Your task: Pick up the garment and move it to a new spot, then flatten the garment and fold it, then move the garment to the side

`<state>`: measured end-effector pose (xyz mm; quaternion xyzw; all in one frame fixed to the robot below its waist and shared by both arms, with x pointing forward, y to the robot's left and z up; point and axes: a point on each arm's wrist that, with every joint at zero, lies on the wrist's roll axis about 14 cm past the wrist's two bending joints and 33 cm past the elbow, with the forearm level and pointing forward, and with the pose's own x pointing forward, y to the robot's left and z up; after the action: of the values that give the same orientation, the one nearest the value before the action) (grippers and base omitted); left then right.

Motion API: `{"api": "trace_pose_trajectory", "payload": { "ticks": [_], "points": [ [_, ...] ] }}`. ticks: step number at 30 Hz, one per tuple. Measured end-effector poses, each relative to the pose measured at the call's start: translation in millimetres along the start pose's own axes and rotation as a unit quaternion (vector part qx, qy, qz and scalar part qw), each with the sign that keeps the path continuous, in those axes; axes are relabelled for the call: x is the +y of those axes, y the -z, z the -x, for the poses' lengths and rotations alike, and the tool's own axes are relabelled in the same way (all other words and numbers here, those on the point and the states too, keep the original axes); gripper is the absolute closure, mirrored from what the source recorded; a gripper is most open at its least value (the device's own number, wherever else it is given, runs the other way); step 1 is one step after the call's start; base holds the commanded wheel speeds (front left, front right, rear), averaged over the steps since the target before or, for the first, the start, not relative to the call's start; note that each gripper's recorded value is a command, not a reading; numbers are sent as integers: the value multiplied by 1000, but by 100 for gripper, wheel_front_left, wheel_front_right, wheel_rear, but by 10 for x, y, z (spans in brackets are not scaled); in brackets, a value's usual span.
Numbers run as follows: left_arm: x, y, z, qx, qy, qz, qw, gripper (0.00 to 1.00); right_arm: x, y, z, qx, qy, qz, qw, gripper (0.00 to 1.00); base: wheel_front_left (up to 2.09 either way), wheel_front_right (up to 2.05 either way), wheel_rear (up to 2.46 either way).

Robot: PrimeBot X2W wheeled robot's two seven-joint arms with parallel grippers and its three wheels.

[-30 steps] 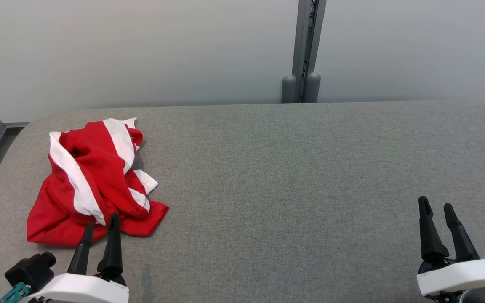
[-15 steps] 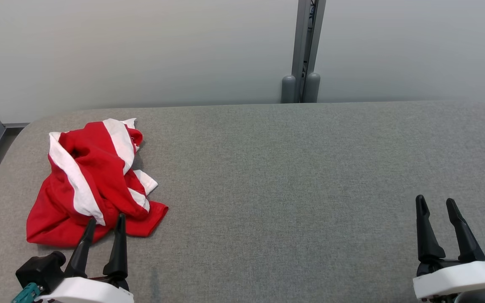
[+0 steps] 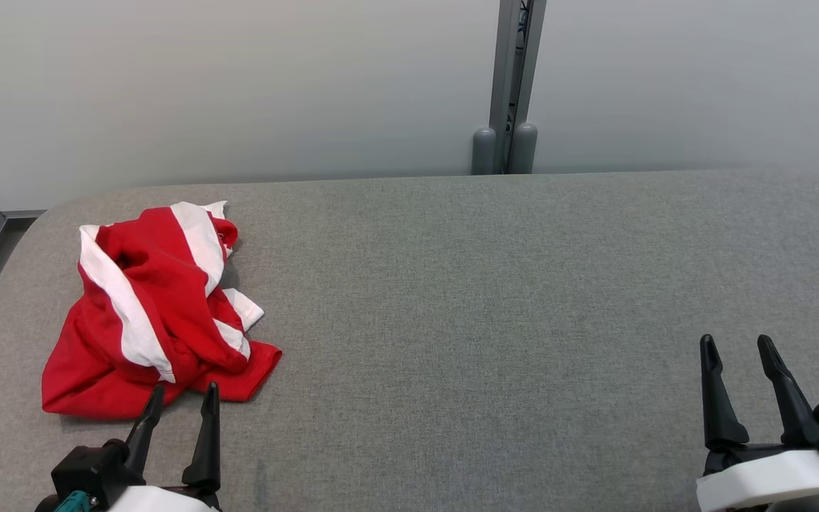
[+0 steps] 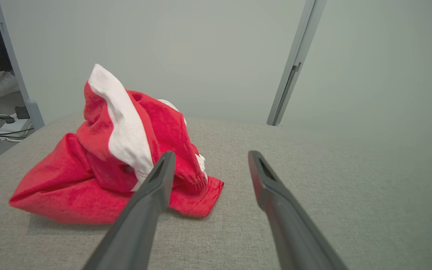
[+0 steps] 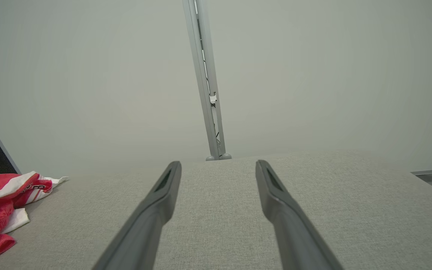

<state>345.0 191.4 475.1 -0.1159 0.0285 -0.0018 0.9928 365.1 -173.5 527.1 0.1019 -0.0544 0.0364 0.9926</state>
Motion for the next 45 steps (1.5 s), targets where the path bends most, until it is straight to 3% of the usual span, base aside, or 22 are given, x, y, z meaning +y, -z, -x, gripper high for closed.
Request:
{"api": "trace_pose_trajectory", "payload": {
  "ticks": [21, 30, 45],
  "points": [
    [166, 49, 112, -1, -26, -85, 996, 0, -14, 151, 99, 19, -8, 70, 997, 0, 0, 0, 0],
    [205, 15, 151, -11, -31, -99, 994, 0, -57, 189, 132, 19, -1, 58, 998, 0, 0, 0, 0],
    [207, 10, 211, -16, -28, -126, 992, 0, -61, 216, 164, 23, -7, 89, 996, 0, 0, 0, 0]
  ]
}}
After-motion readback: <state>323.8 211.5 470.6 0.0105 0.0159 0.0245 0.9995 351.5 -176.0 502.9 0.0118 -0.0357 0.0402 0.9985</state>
